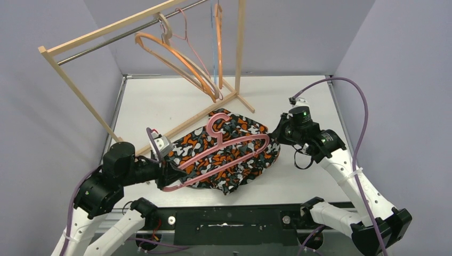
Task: Place the shorts on the hanger
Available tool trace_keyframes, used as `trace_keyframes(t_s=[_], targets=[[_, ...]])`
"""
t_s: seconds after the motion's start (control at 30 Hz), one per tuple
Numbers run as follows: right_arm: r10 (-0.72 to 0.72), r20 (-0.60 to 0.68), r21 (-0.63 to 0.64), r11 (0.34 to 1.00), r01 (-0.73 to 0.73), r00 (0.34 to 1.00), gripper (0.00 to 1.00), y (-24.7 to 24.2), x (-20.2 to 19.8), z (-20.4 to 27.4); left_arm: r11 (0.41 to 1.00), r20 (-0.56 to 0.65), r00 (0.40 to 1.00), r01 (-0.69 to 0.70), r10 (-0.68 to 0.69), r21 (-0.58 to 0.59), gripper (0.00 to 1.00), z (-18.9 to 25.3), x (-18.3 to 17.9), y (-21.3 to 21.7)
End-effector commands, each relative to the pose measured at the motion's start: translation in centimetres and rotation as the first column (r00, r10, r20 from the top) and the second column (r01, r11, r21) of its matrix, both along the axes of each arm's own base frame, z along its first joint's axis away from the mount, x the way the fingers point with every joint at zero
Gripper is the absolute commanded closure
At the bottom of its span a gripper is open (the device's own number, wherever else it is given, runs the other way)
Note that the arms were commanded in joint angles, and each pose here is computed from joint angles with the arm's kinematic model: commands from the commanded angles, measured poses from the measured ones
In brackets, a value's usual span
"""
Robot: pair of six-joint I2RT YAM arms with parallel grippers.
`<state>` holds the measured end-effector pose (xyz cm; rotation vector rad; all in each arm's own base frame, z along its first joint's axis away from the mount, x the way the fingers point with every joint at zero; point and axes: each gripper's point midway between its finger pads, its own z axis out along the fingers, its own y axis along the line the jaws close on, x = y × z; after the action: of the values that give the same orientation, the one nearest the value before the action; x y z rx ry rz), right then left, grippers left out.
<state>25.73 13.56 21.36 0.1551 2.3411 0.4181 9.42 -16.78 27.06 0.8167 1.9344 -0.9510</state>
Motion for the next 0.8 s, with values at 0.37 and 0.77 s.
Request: trace_keyframes(t_s=[0.37, 0.77], targets=[[0.077, 0.164, 0.18, 0.978, -0.107, 0.983, 1.0, 2.5, -0.3, 7.9, 0.996, 0.3, 0.952, -0.045, 0.068, -0.083, 1.0, 5.3, 3.5, -0.2], [0.219, 0.352, 0.298, 0.895, -0.331, 0.91, 1.0, 5.6, -1.8, 16.1, 0.983, 0.48, 0.872, 0.158, -0.096, -0.091, 1.0, 5.0, 4.2, -3.1]])
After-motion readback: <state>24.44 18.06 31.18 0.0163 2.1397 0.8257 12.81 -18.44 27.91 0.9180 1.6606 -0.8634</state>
